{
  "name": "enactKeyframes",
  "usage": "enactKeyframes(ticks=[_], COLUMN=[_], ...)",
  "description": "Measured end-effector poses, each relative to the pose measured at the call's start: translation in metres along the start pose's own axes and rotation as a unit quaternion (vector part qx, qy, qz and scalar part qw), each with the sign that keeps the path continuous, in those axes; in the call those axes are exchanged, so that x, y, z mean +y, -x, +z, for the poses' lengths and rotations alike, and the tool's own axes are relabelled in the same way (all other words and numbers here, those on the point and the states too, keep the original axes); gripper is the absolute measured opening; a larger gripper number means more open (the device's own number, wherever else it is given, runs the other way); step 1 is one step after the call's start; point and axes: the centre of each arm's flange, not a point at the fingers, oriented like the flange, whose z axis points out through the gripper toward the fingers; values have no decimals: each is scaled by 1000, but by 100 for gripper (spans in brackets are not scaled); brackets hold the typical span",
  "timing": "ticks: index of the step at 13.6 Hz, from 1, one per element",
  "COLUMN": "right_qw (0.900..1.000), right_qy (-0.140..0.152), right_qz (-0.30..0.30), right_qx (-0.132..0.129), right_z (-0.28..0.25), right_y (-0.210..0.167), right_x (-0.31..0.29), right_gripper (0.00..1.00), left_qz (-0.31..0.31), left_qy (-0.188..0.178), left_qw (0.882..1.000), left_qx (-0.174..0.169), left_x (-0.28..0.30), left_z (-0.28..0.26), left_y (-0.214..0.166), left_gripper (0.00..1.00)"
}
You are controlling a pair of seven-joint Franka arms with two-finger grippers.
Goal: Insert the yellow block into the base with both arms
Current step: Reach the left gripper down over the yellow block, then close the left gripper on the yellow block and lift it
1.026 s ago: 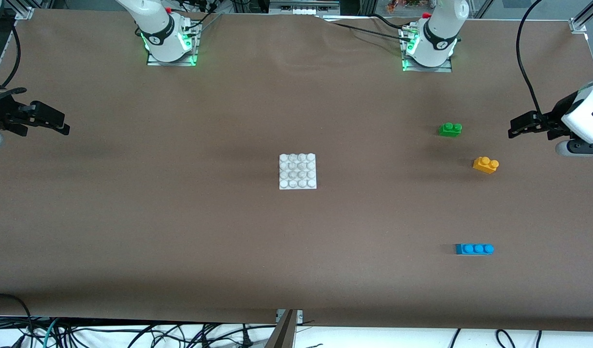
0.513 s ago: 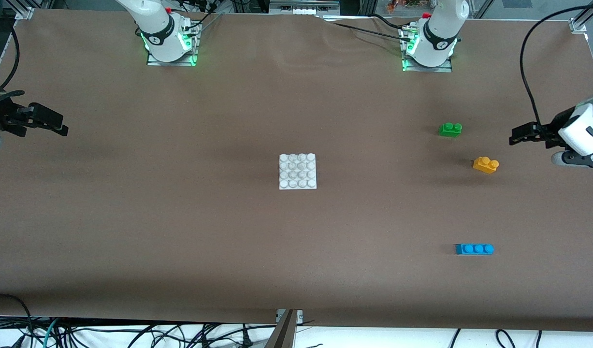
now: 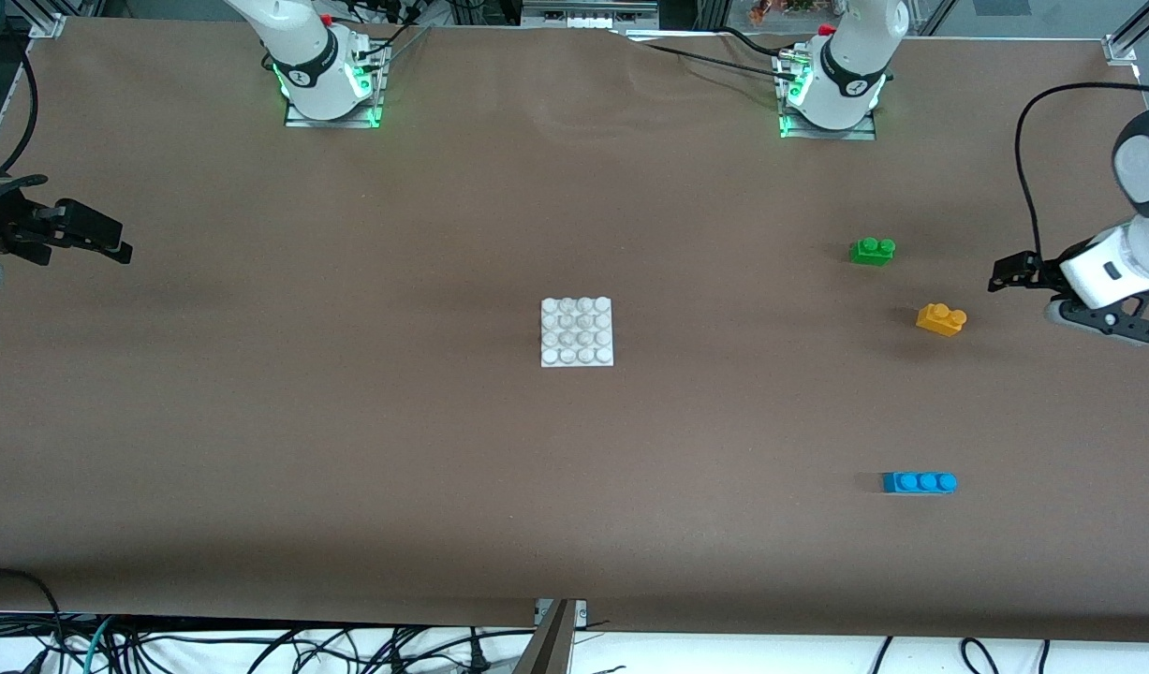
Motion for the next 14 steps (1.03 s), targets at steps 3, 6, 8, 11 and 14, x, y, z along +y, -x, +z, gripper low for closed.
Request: enactKeyframes(ticks=[3, 6, 8, 11, 14], right_qw=[1000, 1000, 1000, 1000, 1000], right_qy=[0, 0, 0, 0, 0], right_qz=[0, 0, 0, 0, 0], right_qx=[0, 0, 0, 0, 0], right_z=[0, 0, 0, 0, 1], right_y=[0, 0, 0, 0, 0], right_x=[0, 0, 0, 0, 0], right_gripper=[100, 100, 100, 100, 100], left_qz=[6, 4, 1, -1, 0], left_qy=[-6, -5, -4, -3, 0], left_qw=[1000, 1000, 1000, 1000, 1000], left_qx=[12, 12, 8, 7, 2], left_x=[7, 5, -1, -5, -6], left_z=[51, 83, 99, 123, 145], left_y=[12, 17, 18, 16, 14], left_gripper=[100, 100, 100, 100, 100])
